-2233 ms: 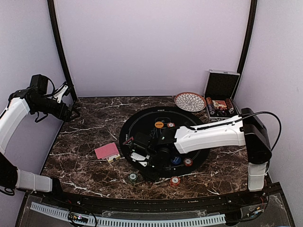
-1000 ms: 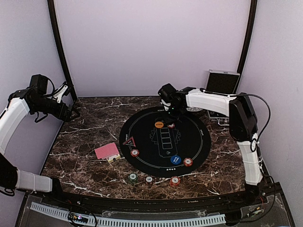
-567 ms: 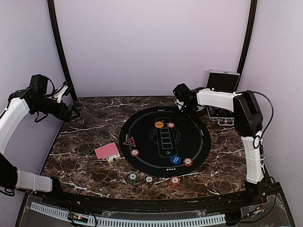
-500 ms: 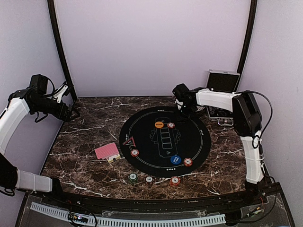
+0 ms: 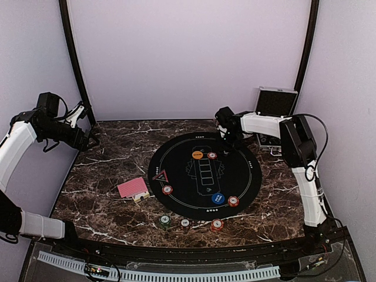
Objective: Distribute texas hold em gaming equipment
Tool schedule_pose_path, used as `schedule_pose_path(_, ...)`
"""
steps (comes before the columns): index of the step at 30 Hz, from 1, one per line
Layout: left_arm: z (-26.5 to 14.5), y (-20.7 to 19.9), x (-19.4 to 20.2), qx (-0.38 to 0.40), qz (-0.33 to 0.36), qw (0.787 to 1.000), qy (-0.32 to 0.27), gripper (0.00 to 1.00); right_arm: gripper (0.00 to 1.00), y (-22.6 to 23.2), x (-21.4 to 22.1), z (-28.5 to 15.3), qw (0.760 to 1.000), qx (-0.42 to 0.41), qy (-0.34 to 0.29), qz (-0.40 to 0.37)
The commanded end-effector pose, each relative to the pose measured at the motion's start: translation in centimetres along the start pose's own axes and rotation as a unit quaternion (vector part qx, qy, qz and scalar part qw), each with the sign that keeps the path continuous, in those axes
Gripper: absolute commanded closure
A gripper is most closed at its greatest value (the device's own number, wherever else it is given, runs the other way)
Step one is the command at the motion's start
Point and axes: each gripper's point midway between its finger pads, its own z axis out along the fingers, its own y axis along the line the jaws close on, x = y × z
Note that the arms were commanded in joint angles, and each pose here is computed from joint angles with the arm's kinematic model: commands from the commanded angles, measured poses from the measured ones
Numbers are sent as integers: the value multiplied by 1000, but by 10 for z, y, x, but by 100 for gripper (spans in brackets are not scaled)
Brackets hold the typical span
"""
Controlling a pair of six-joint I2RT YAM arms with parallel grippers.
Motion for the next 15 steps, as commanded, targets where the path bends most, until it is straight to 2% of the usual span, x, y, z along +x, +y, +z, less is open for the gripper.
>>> schedule_pose_path(1, -7, -3, -4, 1, 7, 1000, -2, 1, 44, 1, -11, 1, 1000, -8, -12, 1)
schedule_pose_path(5, -7, -3, -3, 0, 7, 1000, 0, 1, 41, -3, -15, -9, 1000, -5, -20, 3)
schedule_pose_path(10, -7, -2, -5, -1, 7, 1000, -1, 1, 42, 2, -35, -55, 998, -15, -68, 6)
schedule_pose_path(15, -6, -2, -5, 0, 6, 1000, 1, 1, 40, 44, -26, -111, 993, -34, -104, -49)
